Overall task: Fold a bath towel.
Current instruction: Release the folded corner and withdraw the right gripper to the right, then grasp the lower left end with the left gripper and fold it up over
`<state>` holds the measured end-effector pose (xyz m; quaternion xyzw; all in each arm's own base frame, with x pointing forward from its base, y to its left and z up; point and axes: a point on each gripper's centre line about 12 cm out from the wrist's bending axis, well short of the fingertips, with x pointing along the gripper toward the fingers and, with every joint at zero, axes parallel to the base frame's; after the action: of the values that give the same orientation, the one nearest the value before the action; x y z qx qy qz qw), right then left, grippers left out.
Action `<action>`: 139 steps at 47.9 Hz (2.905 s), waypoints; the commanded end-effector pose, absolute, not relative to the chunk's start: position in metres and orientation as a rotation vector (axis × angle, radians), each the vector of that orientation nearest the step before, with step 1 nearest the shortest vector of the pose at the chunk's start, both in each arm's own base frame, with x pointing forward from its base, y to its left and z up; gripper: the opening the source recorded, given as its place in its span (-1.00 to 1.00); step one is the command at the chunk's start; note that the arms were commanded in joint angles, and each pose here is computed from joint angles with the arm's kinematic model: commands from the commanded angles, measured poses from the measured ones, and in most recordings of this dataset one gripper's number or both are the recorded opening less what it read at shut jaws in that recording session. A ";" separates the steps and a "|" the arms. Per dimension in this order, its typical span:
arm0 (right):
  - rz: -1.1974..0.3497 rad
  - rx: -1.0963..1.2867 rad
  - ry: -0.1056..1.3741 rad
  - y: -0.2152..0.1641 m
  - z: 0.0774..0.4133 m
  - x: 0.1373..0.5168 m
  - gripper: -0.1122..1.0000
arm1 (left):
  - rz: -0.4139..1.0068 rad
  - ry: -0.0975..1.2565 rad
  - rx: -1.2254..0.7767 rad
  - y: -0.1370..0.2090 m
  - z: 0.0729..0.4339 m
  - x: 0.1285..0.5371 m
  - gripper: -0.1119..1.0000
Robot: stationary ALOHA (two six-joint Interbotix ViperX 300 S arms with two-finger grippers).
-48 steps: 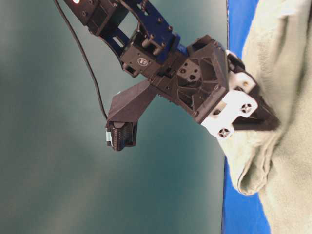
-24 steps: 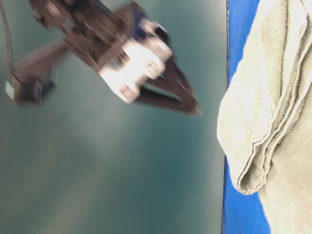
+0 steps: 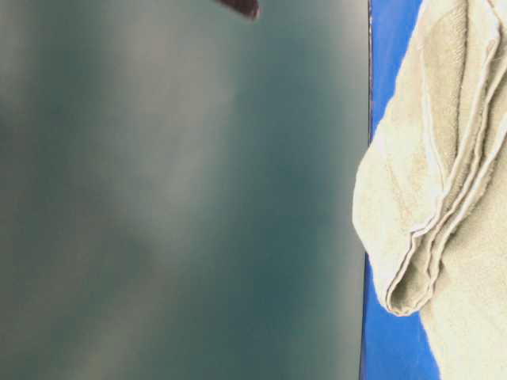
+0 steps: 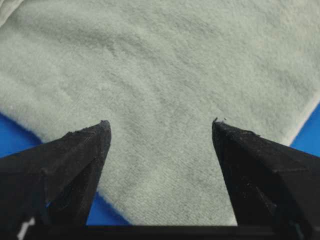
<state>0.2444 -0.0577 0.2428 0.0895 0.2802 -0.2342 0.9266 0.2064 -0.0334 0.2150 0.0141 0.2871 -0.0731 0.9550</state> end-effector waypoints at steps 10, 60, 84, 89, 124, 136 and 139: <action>-0.451 0.175 0.544 -0.055 0.243 0.238 0.25 | -0.433 0.486 0.290 -0.089 0.217 0.214 0.60; -0.406 0.172 0.592 -0.051 0.227 0.255 0.25 | -0.535 0.961 0.503 -0.123 0.107 0.280 0.53; -0.370 0.177 0.583 -0.046 0.226 0.259 0.21 | -0.508 0.980 0.519 -0.109 0.134 0.292 -0.64; -0.364 0.176 0.581 -0.045 0.226 0.259 0.21 | -0.486 0.915 0.510 -0.108 0.169 0.304 -0.64; -0.321 0.154 0.595 -0.033 0.223 0.257 0.21 | -0.145 0.751 0.828 0.098 0.225 0.452 -0.64; -0.322 0.152 0.604 -0.033 0.219 0.255 0.21 | -0.137 0.832 0.822 0.138 0.181 0.485 -0.64; -0.322 0.152 0.604 -0.033 0.219 0.255 0.21 | -0.141 0.837 0.829 0.140 0.178 0.486 -0.64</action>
<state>0.2539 -0.0334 0.2143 0.0757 0.3039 -0.1607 0.9360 0.4788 0.1384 0.1601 0.3822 0.4137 -0.0775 0.8227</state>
